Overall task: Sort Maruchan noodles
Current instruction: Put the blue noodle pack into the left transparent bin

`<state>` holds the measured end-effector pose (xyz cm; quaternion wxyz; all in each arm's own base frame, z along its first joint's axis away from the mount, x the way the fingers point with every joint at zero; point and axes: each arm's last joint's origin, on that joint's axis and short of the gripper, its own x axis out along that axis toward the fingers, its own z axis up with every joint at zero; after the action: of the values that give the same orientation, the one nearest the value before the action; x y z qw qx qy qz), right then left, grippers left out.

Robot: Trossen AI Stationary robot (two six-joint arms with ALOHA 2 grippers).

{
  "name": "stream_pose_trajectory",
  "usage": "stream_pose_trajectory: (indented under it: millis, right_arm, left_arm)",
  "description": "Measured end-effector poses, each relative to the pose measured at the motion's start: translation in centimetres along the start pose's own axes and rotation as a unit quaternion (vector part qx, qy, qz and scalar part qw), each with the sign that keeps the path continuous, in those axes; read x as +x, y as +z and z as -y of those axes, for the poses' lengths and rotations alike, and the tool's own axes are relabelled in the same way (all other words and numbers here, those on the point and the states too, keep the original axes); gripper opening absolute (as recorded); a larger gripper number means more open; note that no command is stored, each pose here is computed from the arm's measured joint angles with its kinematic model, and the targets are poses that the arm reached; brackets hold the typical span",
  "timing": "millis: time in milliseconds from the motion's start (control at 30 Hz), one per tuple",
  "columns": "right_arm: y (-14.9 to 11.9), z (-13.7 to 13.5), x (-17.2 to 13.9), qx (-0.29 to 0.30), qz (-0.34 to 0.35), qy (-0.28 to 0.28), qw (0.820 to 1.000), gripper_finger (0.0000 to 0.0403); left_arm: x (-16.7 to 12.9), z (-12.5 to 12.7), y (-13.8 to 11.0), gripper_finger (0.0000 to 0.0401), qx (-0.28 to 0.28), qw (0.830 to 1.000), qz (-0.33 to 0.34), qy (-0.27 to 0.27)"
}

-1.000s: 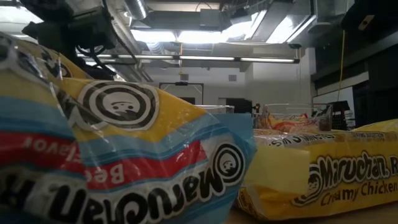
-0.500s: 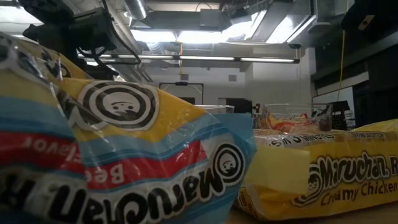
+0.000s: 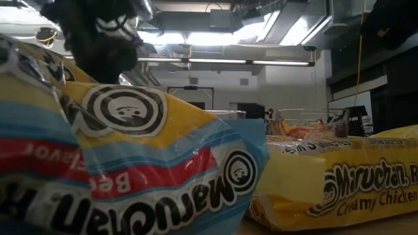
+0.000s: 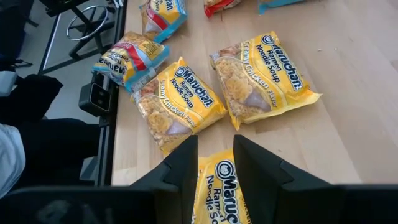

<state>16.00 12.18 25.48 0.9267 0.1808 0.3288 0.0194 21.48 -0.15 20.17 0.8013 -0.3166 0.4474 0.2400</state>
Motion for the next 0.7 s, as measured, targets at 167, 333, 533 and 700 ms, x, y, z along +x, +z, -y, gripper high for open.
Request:
stream_pose_trajectory:
  millis: [167, 333, 533, 700]
  right_arm:
    - [0.0, 0.0, 0.0, 0.0, 0.0, 0.0, 1.0, 0.0106]
    - [-0.1, 0.1, 0.0, -0.002, -0.003, -0.002, 1.0, 0.0106]
    - [-0.1, 0.0, 0.0, -0.001, -0.003, -0.002, 1.0, 0.0106]
    - [-0.1, 0.0, 0.0, -0.001, -0.003, -0.002, 1.0, 0.0106]
  left_arm:
    - [-1.9, 1.9, 1.6, 0.0, 0.033, 0.998, 0.04, -0.027]
    - [-4.4, 3.1, 3.3, 0.0, 0.063, 0.995, 0.08, -0.011]
    - [-8.1, 3.1, 5.4, 0.0, 0.082, 0.983, 0.137, 0.09]
    - [-11.1, 2.7, 7.8, 0.0, 0.099, 0.966, 0.192, 0.142]
